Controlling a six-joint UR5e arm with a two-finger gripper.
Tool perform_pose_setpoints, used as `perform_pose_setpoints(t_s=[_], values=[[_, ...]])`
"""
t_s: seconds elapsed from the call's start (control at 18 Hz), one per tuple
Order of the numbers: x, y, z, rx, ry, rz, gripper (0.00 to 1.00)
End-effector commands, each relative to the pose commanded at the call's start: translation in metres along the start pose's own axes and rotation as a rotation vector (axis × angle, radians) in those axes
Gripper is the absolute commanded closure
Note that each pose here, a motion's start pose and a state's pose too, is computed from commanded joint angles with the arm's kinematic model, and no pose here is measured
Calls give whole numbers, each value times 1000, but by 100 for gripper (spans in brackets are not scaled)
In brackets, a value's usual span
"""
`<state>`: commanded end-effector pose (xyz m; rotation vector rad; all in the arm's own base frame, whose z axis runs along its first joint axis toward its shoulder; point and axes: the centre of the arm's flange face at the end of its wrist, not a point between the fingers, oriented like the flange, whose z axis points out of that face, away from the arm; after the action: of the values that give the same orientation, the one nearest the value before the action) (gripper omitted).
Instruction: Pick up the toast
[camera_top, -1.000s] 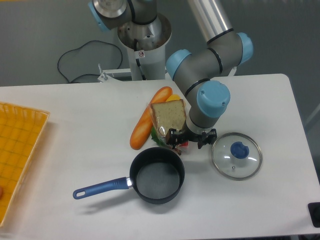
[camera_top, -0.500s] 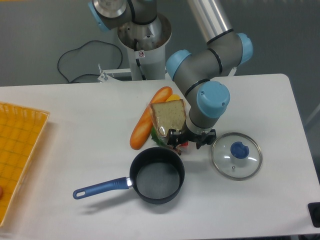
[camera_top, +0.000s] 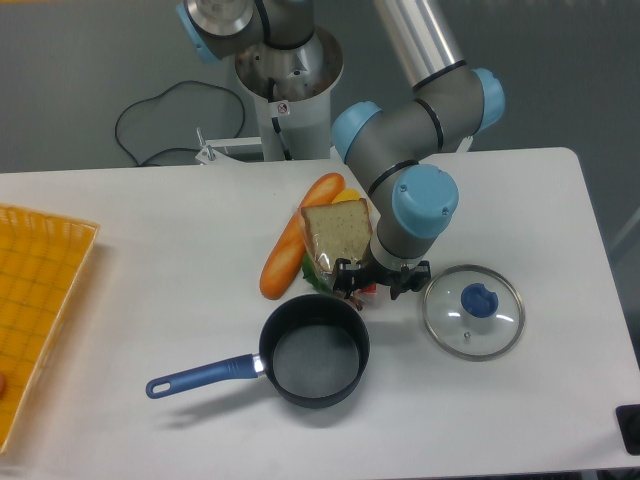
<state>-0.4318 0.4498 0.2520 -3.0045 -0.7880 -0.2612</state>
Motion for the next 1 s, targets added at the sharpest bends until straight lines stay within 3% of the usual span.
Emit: perform_pose_setpoints(t_s=[0.33,0.83,1.0], values=[[-1,0,-2,4,0,5,33],[-1,1,-2,5,1,13,41],[-2,1,-3,6,1,11,49]])
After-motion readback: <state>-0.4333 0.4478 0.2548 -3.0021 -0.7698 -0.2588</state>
